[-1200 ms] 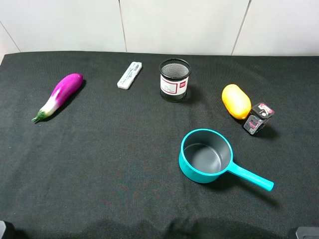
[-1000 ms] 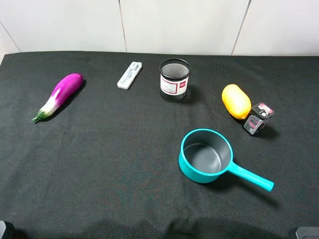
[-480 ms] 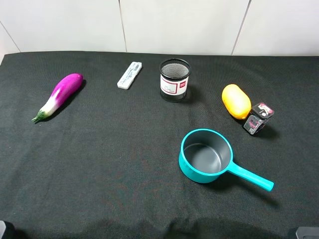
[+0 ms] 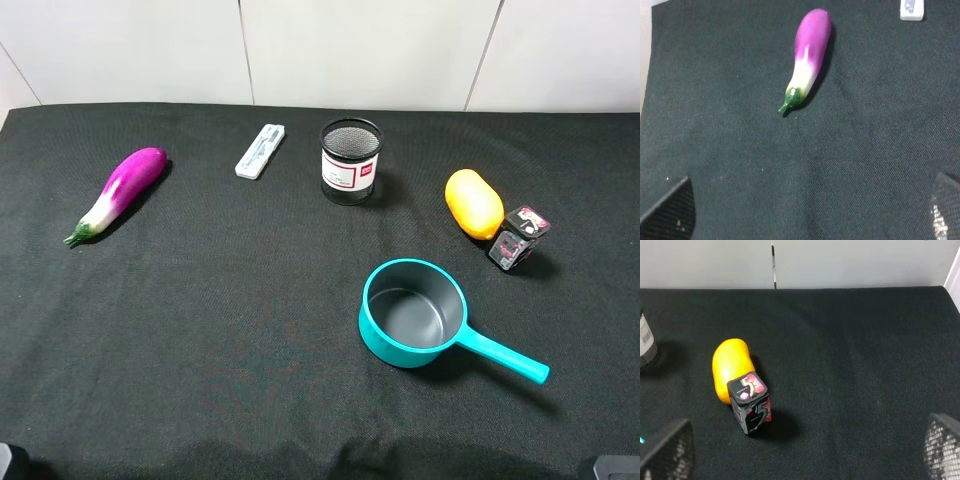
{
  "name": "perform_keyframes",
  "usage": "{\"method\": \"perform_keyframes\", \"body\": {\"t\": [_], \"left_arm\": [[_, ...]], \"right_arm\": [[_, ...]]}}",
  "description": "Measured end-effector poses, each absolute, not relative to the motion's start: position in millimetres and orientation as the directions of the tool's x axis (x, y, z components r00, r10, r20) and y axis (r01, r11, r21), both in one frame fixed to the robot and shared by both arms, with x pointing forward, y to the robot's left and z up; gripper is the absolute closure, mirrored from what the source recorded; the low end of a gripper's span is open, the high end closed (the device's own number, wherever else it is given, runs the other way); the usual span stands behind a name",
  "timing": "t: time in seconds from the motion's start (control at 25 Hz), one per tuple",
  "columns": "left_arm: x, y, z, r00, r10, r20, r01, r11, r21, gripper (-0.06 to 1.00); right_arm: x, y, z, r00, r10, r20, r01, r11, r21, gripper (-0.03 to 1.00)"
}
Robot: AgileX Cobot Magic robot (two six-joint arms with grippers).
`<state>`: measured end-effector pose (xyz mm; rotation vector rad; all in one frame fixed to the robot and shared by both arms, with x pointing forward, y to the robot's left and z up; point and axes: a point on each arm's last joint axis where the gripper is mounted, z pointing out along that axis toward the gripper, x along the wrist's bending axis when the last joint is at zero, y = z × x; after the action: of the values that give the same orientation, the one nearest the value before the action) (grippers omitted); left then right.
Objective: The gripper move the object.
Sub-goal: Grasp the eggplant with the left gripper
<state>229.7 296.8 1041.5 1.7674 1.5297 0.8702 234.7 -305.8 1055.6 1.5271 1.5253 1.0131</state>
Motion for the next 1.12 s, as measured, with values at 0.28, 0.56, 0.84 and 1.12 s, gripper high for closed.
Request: {"method": "perform_keyframes", "body": {"t": [0.28,0.56,0.84,1.12], "left_arm": [[257,297,1056,0.113,0.992,0.055,0.704,-0.119,0.700,-0.05],[296,299,1074,0.115,0.992,0.055,0.805,-0.125,0.580,-0.05],[340,304,1093,0.113,0.990,0.088,0.863,-0.142,0.486,-0.05],[385,308,1100,0.119,0.986,0.116,0.905,-0.156,0.397,-0.05]], "right_arm": [[235,-306,1056,-0.018,0.999,0.030,0.416,-0.020,0.909,0.27],[235,-306,1056,-0.018,0.999,0.030,0.416,-0.020,0.909,0.27],[235,-306,1056,-0.018,0.999,0.030,0.416,-0.020,0.909,0.27],[235,-306,1056,-0.018,0.999,0.030,0.416,-0.020,0.909,0.27]]}}
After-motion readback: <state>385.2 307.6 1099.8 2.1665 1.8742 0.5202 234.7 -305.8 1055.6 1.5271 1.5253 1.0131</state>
